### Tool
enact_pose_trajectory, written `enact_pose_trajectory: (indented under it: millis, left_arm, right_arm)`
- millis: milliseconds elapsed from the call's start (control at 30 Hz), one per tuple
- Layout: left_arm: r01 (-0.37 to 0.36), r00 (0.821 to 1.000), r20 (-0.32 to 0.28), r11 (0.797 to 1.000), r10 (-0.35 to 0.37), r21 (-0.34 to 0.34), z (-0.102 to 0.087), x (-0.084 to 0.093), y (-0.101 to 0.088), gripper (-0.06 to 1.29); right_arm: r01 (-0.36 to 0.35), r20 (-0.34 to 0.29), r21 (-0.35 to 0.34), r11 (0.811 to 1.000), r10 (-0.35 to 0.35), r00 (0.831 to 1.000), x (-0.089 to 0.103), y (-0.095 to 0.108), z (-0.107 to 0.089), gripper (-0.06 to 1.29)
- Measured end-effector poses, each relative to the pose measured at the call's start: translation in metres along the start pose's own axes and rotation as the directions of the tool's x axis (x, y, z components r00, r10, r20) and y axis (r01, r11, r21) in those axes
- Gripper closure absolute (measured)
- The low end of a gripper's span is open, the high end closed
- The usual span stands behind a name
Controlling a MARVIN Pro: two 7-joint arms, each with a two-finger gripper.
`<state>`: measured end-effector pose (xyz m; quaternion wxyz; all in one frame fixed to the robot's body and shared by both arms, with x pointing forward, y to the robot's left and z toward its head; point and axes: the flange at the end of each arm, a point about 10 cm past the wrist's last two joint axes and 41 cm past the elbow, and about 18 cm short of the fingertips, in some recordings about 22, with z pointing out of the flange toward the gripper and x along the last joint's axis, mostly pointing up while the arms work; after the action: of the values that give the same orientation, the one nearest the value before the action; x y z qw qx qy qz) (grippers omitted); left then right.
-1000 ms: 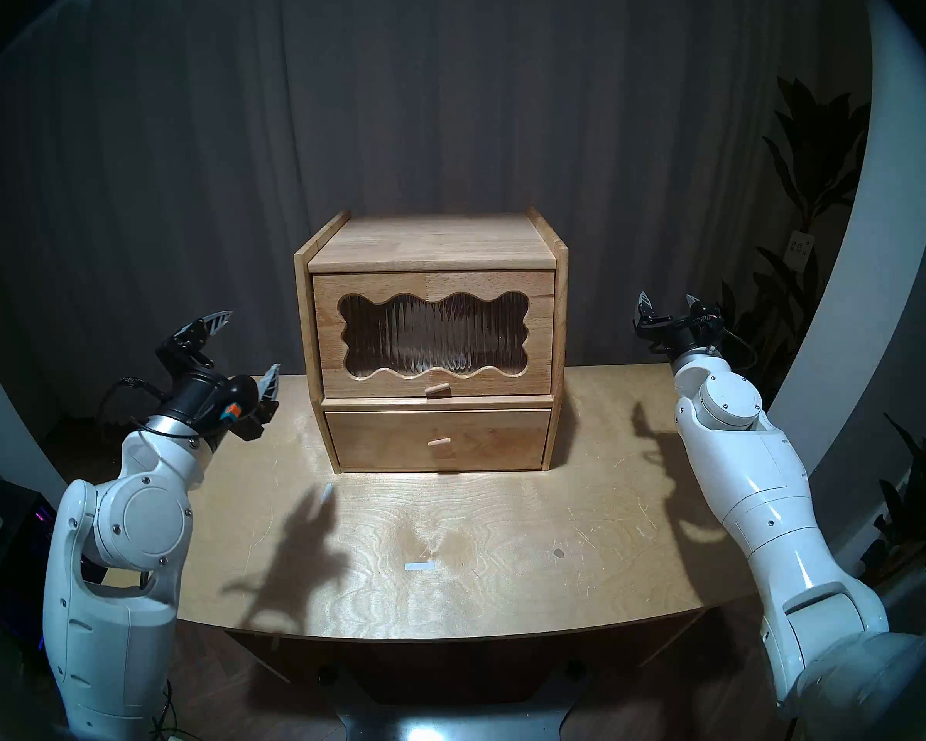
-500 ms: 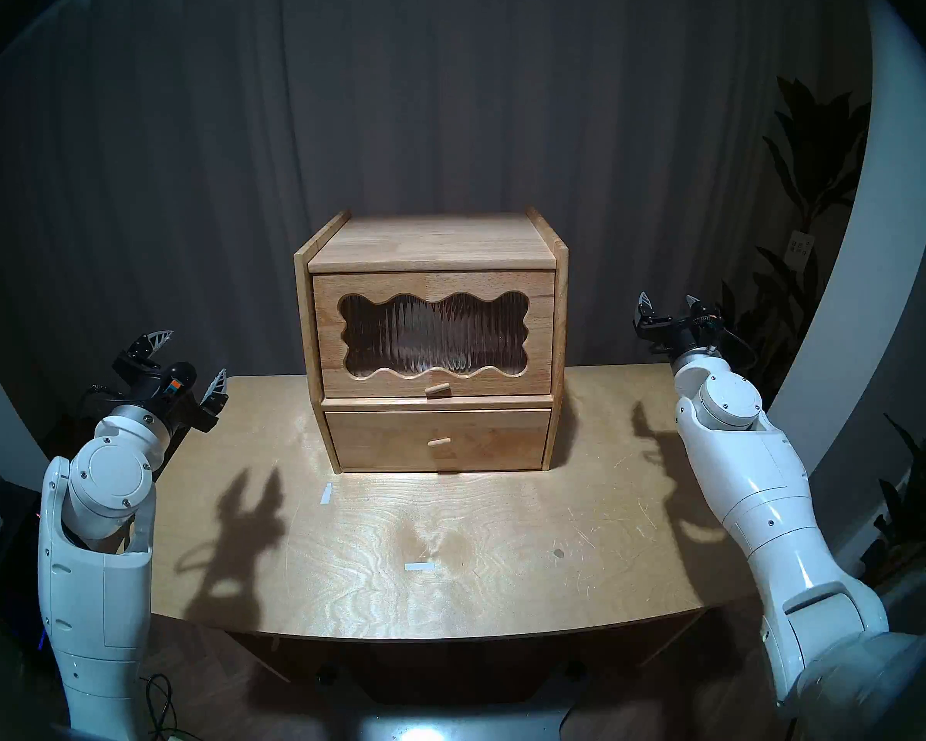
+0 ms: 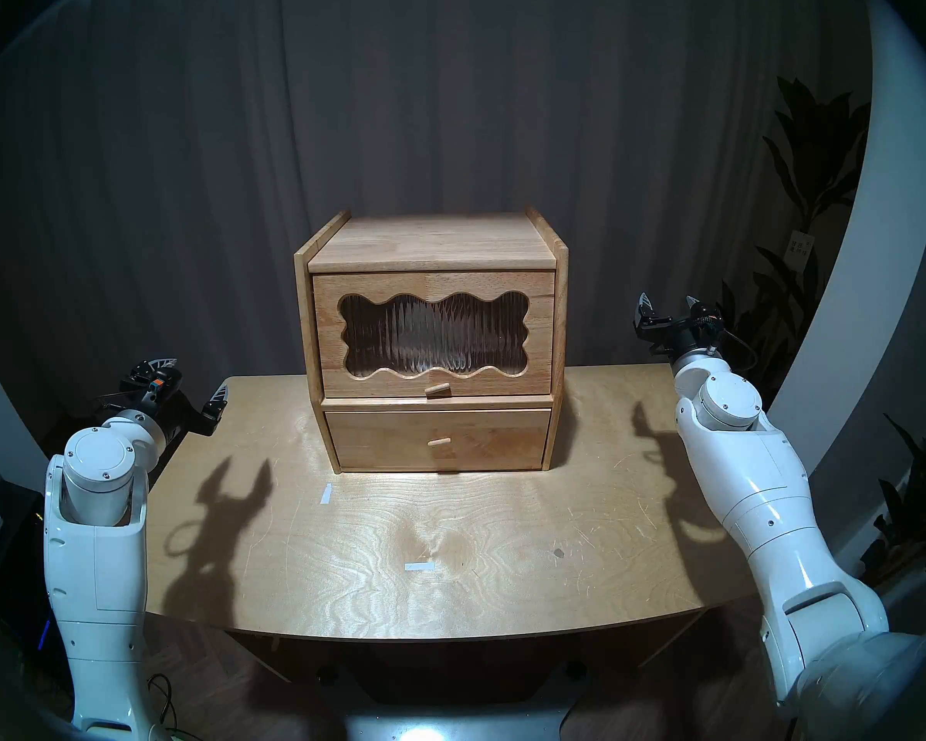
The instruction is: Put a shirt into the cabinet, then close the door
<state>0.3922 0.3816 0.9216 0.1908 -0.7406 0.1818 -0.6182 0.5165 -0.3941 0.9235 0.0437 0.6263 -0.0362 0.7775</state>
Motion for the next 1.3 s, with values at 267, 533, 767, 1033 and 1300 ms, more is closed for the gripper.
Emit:
enact_pose_trajectory:
  millis: [267,533,767,1033,1300]
  left_arm:
    - [0.151,0.982,-0.108,0.988,-0.154,-0.035,0.005,0.016,-0.027,-0.02]
    - [0.288,0.936,-0.177,0.952,-0.303,-0.104,0.012,0.017,-0.043,-0.02]
    - [0.407,0.862,-0.224,0.884,-0.455,-0.230,0.023,0.011,-0.047,-0.02]
    - [0.482,0.752,-0.283,0.790,-0.595,-0.379,0.027,0.009,-0.056,-0.02]
    - [0.504,0.619,-0.331,0.683,-0.712,-0.528,0.029,0.008,-0.066,-0.02]
  right_arm:
    - [0.000,0.000,0.000,1.000,0.000,1.000,0.000,0.000,0.000,-0.02]
    - [0.000,0.000,0.000,1.000,0.000,1.000,0.000,0.000,0.000,-0.02]
    - [0.000,-0.003,0.001,1.000,0.000,1.000,0.001,0.000,0.001,-0.02]
    - [0.006,-0.009,0.009,1.000,-0.006,1.000,0.004,-0.001,0.002,-0.02]
    - [0.021,-0.013,0.025,0.999,-0.020,1.000,0.005,-0.003,0.002,-0.02]
